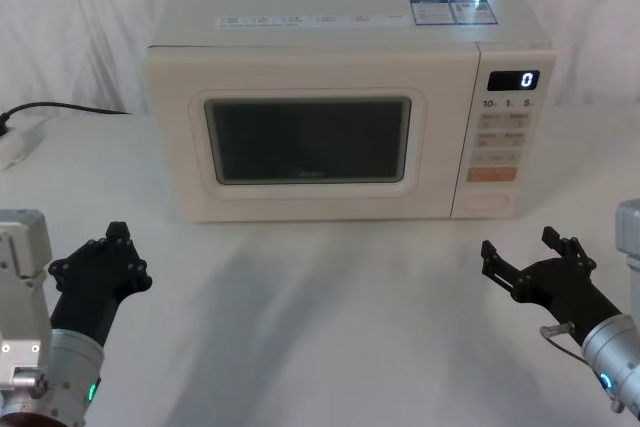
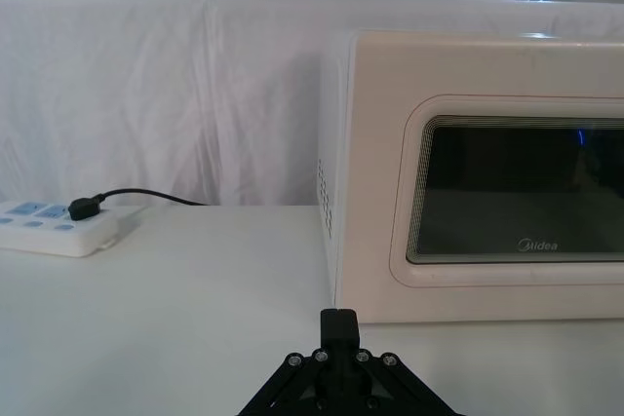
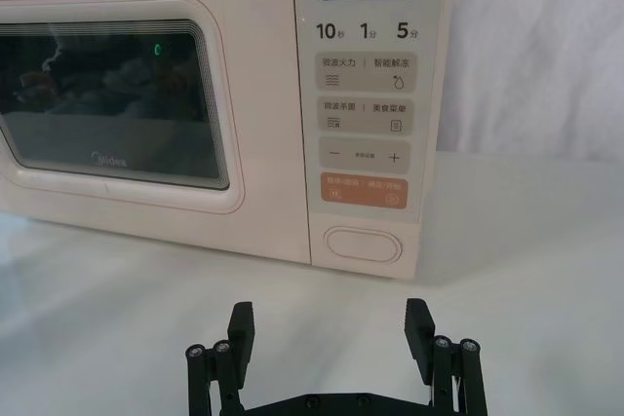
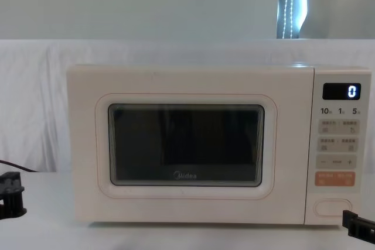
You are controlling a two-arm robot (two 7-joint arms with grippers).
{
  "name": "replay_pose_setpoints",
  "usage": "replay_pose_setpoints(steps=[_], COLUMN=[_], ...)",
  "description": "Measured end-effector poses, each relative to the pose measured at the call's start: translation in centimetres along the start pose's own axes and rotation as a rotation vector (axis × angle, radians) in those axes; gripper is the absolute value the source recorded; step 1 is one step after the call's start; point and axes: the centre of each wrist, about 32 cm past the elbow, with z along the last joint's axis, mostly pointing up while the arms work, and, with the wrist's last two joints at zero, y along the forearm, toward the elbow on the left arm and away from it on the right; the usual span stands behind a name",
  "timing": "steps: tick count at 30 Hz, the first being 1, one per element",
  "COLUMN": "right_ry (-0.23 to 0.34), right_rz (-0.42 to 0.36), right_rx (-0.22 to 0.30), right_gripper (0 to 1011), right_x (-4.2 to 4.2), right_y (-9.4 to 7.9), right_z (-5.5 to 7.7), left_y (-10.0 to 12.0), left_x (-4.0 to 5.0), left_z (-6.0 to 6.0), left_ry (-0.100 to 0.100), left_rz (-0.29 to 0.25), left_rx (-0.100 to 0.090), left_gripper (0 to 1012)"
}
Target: Press the button to open the microwave door with one hand; close the microwave door with the other hand.
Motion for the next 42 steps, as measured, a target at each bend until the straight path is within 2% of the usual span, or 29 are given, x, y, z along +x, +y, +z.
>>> replay_pose_setpoints(steps=[4,6,7,11,14,16,17,22,29,30,32,35,42], right_ry=[0.000,0.000,0.000,0.000,0.000,0.000,0.000,0.000,0.000,0.000,0.000,0.000,0.000], right_rz=[0.000,0.000,0.000,0.000,0.000,0.000,0.000,0.000,0.000,0.000,0.000,0.000,0.000], right_rx=[0.000,0.000,0.000,0.000,0.000,0.000,0.000,0.000,0.000,0.000,0.000,0.000,0.000], right_gripper=[1002,1002,1002,1002,1002,1002,1002,1002,1002,1002,1002,1002,1002], right_x=[0.00,0.00,0.00,0.00,0.00,0.00,0.00,0.00,0.00,0.00,0.00,0.00,0.00], right_y=[0.00,0.00,0.00,0.00,0.00,0.00,0.00,0.00,0.00,0.00,0.00,0.00,0.00], right_z=[0.00,0.00,0.00,0.00,0.00,0.00,0.00,0.00,0.00,0.00,0.00,0.00,0.00], left_y=[-0.01,-0.02,-0.02,-0.03,-0.04,-0.04,-0.04,-0.04,-0.04,-0.04,-0.04,-0.04,-0.04], left_x=[0.00,-0.01,-0.01,-0.02,-0.03,-0.03,-0.03,-0.03,-0.03,-0.02,-0.03,-0.03,-0.02], left_z=[0.05,0.06,0.07,0.09,0.11,0.12,0.12,0.14,0.15,0.15,0.15,0.15,0.15], left_ry=[0.000,0.000,0.000,0.000,0.000,0.000,0.000,0.000,0.000,-0.001,-0.001,-0.001,-0.001], left_rz=[-0.001,-0.001,-0.001,-0.002,-0.003,-0.003,-0.003,-0.004,-0.004,-0.004,-0.004,-0.004,-0.004], left_rx=[-0.001,-0.001,-0.001,-0.001,-0.001,-0.001,-0.001,-0.001,-0.001,-0.001,-0.001,-0.001,-0.001], left_gripper=[74,153,153,304,363,455,455,650,844,895,912,1000,1001])
